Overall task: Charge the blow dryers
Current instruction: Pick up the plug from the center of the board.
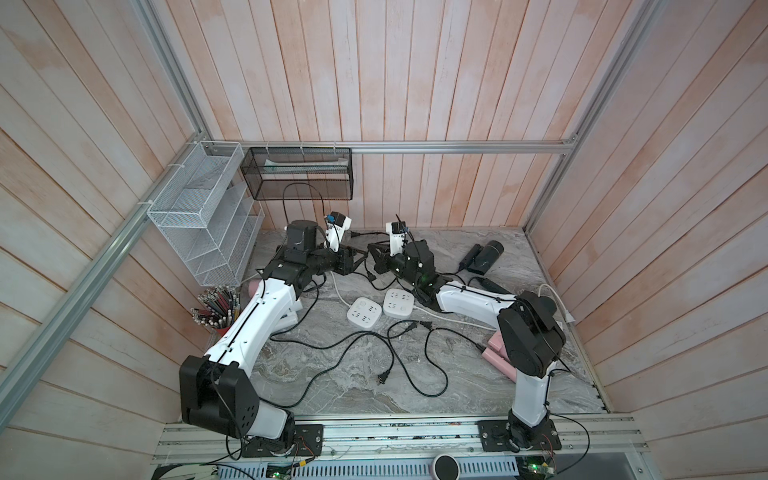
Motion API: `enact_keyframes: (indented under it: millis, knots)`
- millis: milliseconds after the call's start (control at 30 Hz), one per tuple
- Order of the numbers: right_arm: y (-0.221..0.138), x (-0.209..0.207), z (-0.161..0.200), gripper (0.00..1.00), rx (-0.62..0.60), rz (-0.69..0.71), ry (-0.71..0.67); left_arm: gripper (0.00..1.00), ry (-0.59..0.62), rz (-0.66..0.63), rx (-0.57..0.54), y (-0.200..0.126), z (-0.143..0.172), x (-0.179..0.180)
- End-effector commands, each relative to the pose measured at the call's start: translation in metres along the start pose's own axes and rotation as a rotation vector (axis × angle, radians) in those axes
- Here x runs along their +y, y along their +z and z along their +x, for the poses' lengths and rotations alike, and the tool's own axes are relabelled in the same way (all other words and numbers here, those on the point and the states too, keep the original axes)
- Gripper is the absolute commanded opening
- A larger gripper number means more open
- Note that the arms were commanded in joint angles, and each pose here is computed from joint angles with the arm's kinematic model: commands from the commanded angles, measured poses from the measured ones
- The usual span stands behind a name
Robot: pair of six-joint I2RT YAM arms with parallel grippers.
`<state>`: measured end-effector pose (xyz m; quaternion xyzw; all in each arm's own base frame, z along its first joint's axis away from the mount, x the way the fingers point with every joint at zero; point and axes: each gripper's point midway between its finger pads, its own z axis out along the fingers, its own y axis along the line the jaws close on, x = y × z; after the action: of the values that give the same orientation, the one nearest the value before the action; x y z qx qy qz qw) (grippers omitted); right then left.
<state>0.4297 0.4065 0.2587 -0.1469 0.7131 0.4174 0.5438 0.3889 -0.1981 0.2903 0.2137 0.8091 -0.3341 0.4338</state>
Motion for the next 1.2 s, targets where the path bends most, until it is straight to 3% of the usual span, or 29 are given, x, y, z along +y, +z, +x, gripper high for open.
enact_keyframes:
  millis: [0,100,233,433,1033,1167]
  knots:
    - [-0.013,0.035,-0.029,0.05,-0.041,-0.177,0.052,0.48,0.037,0.009,-0.051,-0.006,-0.001,0.000]
    - [-0.018,0.044,-0.033,0.04,-0.014,-0.270,0.099,0.48,0.081,-0.004,-0.034,-0.002,0.010,0.007]
    - [-0.024,0.057,-0.031,0.04,0.043,-0.380,0.137,0.50,0.046,0.001,-0.039,-0.004,0.020,0.021]
    - [-0.032,0.073,-0.027,0.04,0.111,-0.484,0.159,0.48,0.109,0.055,-0.030,-0.004,0.036,0.015]
    - [-0.035,0.077,-0.030,0.05,0.125,-0.502,0.147,0.24,0.070,0.049,0.089,0.024,0.073,0.018]
    - [-0.034,0.075,-0.030,0.06,0.124,-0.498,0.149,0.15,0.059,0.042,0.100,0.025,0.078,0.019]
